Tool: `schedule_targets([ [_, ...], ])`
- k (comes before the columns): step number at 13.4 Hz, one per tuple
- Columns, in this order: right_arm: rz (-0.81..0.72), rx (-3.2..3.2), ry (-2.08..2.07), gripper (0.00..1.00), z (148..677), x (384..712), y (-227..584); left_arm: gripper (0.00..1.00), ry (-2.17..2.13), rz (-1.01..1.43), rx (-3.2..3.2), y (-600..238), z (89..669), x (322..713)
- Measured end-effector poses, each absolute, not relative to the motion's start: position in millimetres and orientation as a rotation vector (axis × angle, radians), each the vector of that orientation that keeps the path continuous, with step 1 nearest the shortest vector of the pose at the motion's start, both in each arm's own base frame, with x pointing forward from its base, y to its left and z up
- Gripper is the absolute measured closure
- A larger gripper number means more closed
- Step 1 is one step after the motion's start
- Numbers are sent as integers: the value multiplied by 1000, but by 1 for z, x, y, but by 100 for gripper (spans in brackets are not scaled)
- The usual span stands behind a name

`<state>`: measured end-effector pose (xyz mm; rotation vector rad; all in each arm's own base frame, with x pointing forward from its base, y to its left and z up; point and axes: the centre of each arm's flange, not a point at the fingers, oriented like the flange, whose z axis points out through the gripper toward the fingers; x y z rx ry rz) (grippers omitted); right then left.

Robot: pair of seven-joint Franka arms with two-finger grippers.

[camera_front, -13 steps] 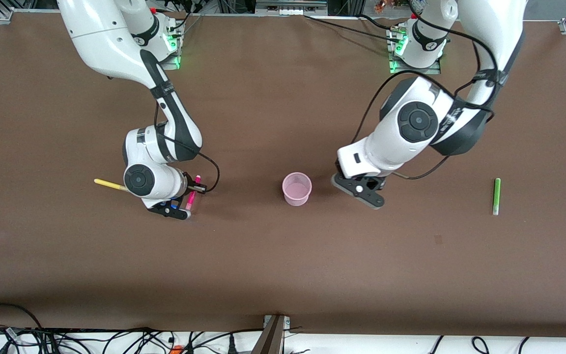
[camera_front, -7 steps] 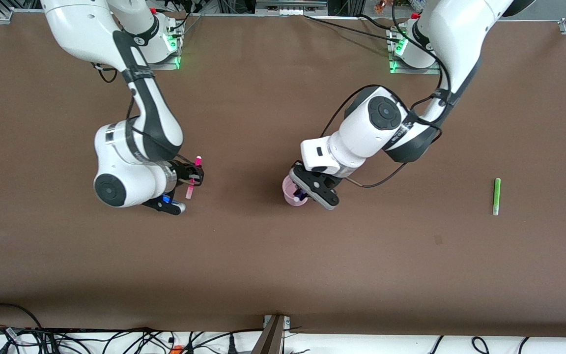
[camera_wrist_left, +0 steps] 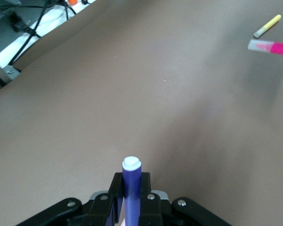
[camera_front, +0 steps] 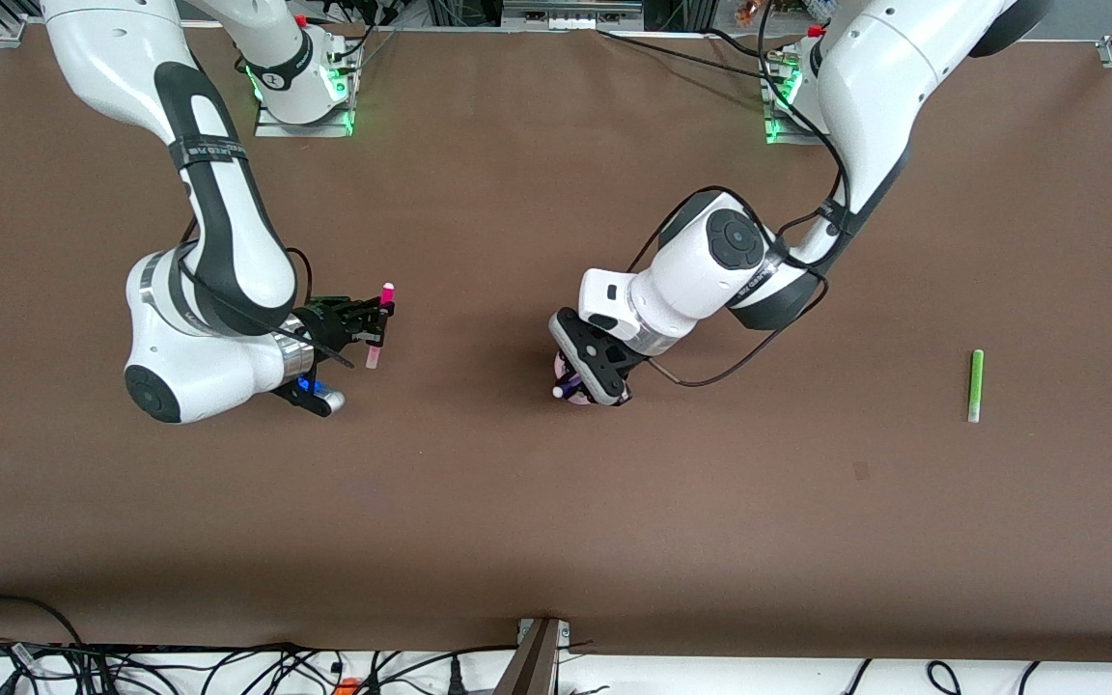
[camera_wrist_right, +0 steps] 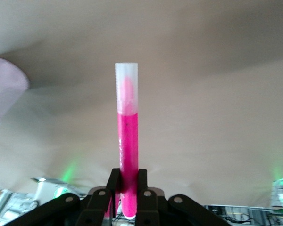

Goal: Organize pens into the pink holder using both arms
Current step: 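Carry the purple marker over the cup with the left gripper while the right gripper lifts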

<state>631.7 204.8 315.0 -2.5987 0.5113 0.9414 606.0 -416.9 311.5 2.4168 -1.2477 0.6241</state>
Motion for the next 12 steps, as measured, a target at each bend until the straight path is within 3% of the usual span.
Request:
schedule_targets([
  [4,915,-2559,620,82,344,644,215,81,-1280,649,2375,-428,288,593],
  [9,951,-2492,687,82,344,646,224,33,-1290,670,2371,-426,299,595],
  [12,998,-2409,767,82,345,646,234,2,-1350,557,2400,-422,328,589],
])
